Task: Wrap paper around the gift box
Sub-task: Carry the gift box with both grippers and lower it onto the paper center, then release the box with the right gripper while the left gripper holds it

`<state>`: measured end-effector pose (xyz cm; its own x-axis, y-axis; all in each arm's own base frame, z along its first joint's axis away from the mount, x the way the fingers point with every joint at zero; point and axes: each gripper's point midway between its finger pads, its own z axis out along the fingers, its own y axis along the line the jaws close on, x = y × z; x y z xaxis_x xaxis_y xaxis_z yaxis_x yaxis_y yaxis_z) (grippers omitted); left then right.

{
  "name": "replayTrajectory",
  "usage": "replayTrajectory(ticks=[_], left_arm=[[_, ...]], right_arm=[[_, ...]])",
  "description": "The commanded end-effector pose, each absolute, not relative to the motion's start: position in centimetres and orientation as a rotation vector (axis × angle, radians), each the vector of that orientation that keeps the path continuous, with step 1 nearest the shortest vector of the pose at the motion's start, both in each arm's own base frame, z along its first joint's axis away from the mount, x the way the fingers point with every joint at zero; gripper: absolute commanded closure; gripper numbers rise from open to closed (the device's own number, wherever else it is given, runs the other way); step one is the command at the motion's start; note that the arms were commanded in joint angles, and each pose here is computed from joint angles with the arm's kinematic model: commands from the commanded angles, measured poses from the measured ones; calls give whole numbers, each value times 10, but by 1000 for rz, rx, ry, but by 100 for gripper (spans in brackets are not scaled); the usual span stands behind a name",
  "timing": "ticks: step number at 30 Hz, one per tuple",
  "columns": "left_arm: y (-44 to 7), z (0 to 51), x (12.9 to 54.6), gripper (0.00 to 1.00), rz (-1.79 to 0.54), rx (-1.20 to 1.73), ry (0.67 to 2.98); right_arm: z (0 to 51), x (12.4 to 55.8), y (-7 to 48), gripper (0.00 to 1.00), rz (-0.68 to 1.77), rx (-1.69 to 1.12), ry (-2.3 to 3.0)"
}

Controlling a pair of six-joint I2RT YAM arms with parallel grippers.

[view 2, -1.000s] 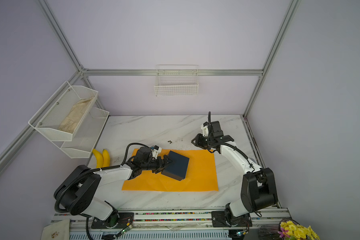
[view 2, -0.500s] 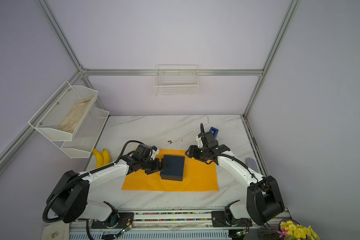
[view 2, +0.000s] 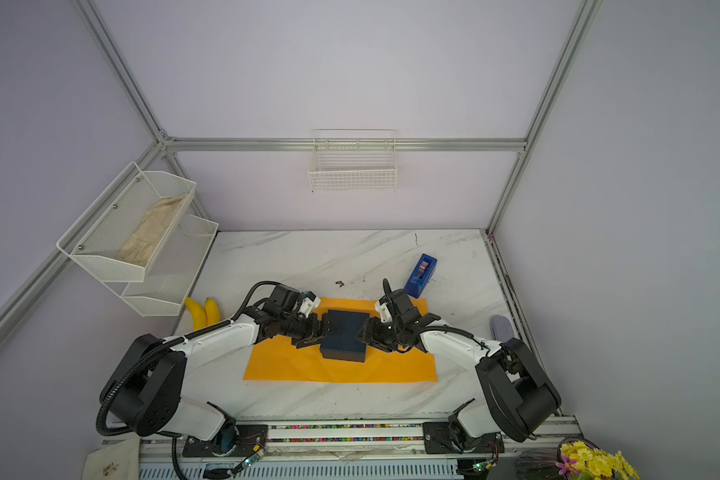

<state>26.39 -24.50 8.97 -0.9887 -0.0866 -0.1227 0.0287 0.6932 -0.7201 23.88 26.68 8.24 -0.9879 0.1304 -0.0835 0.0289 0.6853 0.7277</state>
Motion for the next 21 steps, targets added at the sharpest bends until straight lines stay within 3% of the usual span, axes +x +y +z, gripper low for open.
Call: replayTrajectory(ticks=[1,21], left_arm=[[-250,123,289,5,-1237,-5,2652],[-242,119,291,8,-1235,-18,2664]], right_arm=[[96,253,280,45,1242,128,2698],[89,266,290,48,1201,96,2706]])
